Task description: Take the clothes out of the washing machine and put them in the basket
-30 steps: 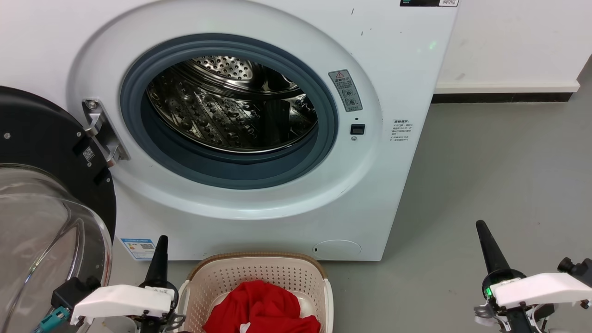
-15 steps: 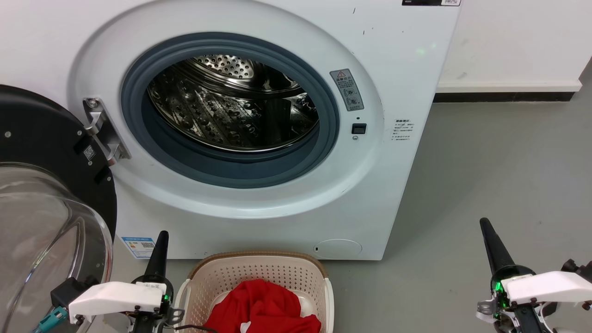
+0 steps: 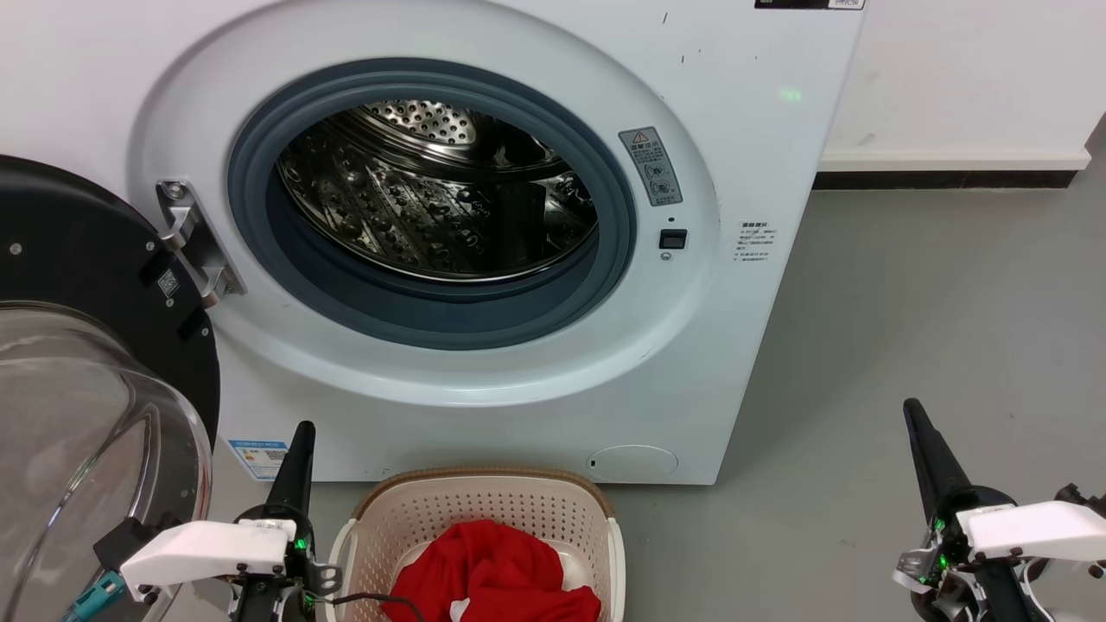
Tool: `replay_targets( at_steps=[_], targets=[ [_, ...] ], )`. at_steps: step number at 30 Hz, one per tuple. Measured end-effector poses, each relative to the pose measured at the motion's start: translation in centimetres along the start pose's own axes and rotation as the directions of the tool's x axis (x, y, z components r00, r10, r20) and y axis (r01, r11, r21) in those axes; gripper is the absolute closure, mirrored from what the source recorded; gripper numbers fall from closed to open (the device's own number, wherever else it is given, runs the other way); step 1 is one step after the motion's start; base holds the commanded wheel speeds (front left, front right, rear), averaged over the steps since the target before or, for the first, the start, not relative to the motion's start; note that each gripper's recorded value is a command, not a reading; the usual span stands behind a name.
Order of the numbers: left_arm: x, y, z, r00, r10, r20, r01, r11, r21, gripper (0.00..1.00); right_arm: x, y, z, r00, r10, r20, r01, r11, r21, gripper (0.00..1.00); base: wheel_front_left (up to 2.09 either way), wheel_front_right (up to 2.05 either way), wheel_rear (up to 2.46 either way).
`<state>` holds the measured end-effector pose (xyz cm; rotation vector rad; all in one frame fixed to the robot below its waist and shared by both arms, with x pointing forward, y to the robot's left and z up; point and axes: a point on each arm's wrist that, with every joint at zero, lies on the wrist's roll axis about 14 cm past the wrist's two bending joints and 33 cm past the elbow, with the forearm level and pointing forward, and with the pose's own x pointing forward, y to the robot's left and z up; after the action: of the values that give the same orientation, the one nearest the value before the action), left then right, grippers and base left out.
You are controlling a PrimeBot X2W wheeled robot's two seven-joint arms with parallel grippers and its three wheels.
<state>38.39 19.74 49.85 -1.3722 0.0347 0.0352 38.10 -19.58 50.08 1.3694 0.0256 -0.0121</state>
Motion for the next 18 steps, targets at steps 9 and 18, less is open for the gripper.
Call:
replay_targets(
  at_steps=[9,18],
  targets=[
    [0.08,-0.07,0.09,1.000,-0.007,-0.002,0.007,0.997,-0.072,1.00,0.20,0.07,0.20,1.000,0.004,0.004,-0.004,0.997,0.073,1.00,0.00,0.00,0.00],
    [0.18,-0.22,0.18,1.000,-0.019,-0.003,0.019,0.990,-0.139,1.00,0.35,0.08,0.37,1.000,0.006,0.007,-0.007,0.990,0.141,1.00,0.00,0.00,0.00]
  ],
)
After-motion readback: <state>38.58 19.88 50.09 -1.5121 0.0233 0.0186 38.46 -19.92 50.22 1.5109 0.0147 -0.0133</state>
